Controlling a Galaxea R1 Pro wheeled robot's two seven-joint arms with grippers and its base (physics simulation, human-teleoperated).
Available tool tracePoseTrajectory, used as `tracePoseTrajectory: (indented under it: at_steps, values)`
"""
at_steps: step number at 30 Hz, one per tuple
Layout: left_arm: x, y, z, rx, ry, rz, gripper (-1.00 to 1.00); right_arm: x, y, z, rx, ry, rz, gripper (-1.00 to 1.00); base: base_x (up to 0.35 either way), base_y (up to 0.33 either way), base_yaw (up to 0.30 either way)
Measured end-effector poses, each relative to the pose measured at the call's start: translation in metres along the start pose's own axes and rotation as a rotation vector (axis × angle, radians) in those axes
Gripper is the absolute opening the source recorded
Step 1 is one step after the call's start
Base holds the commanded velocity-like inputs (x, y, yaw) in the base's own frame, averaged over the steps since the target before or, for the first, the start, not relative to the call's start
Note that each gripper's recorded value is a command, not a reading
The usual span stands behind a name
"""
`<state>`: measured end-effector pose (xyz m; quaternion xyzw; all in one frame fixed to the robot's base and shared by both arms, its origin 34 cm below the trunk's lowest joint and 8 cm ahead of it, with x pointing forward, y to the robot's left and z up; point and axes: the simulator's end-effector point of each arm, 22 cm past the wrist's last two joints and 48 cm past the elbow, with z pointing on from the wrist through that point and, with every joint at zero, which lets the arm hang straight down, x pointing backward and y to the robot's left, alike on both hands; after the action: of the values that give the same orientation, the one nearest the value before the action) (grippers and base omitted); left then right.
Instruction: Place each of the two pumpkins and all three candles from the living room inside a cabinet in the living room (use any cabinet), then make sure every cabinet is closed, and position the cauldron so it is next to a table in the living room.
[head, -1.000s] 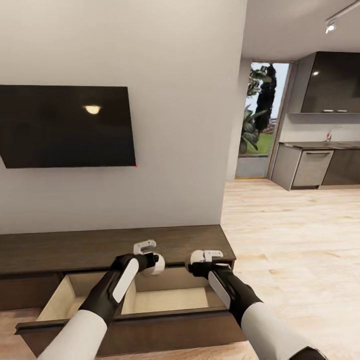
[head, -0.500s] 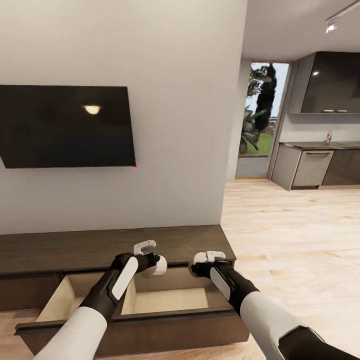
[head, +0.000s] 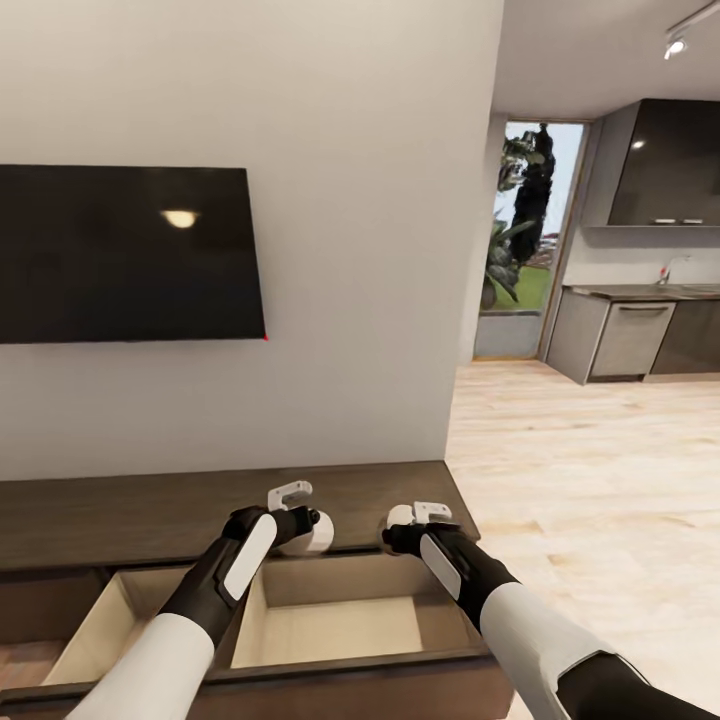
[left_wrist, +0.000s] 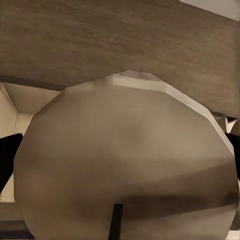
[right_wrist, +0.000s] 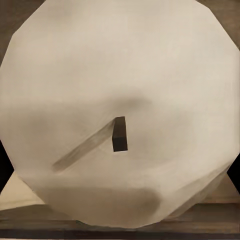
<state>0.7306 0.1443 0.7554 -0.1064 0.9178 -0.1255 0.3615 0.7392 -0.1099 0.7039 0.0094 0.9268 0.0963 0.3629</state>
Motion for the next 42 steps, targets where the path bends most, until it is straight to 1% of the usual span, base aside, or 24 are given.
tracePoseTrajectory:
  at_steps: [11, 17, 18, 20, 22, 24, 26, 32, 42]
  values:
    - [-0.002, -0.002, -0.001, 0.003, -0.006, 0.001, -1.0, 0.0, 0.0, 0.0, -0.001, 0.002, -0.002, -1.0, 0.011, 0.0, 0.0]
    - [0.006, 0.003, 0.006, 0.002, -0.004, -0.002, -1.0, 0.011, 0.0, 0.007, -0.002, 0.016, -0.005, -1.0, 0.0, 0.0, 0.0]
    - [0.007, 0.005, 0.007, 0.001, -0.004, -0.003, -1.0, 0.013, 0.002, 0.008, -0.007, 0.018, -0.005, -1.0, 0.0, 0.0, 0.0]
    - [0.009, 0.008, 0.01, -0.002, -0.004, -0.004, -1.0, 0.02, 0.005, 0.01, -0.011, 0.039, -0.009, -1.0, 0.0, 0.0, 0.0]
    - [0.012, 0.016, 0.012, -0.025, -0.002, -0.005, -1.0, 0.031, 0.009, 0.012, -0.018, 0.081, -0.016, -1.0, 0.0, 0.0, 0.0]
    - [0.015, 0.027, 0.014, -0.069, 0.0, -0.005, -1.0, 0.039, 0.01, 0.013, -0.022, 0.107, -0.022, -1.0, 0.0, 0.0, 0.0]
    - [0.018, 0.033, 0.016, -0.093, 0.0, -0.01, -1.0, 0.044, 0.013, 0.015, -0.027, 0.118, -0.023, -1.0, 0.0, 0.0, 0.0]
    - [0.026, 0.038, 0.023, -0.102, 0.001, -0.015, -1.0, 0.057, 0.02, 0.021, -0.038, 0.134, -0.027, -1.0, 0.0, 0.0, 0.0]
    - [0.041, 0.043, 0.035, -0.1, 0.001, -0.016, -1.0, 0.071, 0.019, 0.034, -0.041, 0.129, -0.03, -1.0, 0.0, 0.0, 0.0]
